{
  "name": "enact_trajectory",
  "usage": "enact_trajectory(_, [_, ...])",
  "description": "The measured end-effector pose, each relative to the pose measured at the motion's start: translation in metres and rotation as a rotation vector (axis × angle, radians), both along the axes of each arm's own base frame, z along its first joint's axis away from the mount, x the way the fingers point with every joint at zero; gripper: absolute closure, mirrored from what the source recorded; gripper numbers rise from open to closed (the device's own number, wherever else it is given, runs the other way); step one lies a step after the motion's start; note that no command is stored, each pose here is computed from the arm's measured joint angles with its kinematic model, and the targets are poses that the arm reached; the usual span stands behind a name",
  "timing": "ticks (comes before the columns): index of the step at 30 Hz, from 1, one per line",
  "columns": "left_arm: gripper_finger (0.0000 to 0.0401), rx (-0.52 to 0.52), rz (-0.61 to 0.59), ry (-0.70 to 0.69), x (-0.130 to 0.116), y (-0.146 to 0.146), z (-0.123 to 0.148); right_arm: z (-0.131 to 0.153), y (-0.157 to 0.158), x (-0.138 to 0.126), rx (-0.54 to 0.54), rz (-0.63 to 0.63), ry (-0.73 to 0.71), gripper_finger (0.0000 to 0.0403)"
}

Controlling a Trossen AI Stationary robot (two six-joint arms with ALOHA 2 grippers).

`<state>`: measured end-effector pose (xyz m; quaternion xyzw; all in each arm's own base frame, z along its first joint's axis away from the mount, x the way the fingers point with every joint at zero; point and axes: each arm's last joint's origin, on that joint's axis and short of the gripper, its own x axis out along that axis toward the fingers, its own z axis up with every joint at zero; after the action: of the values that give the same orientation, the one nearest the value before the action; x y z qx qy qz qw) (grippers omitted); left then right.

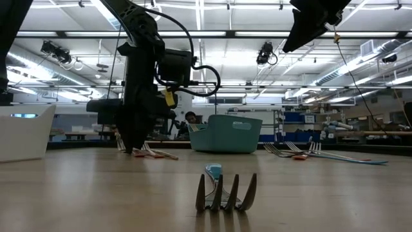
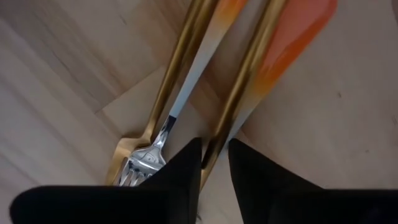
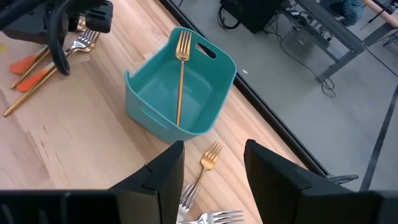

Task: Sort silverware by color (type)
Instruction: Put the gold fork into the green bin

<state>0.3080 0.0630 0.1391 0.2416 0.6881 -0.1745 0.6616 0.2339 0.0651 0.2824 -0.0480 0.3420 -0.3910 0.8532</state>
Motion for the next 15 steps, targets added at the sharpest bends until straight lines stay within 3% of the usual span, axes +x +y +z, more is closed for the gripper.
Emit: enact_trajectory(15, [0.0308,0.048,0.09,0.045,-0.0041,0.0008,0.0013,0.0,-0.0001,0.0,-0.002,0.002,0.003,0.023])
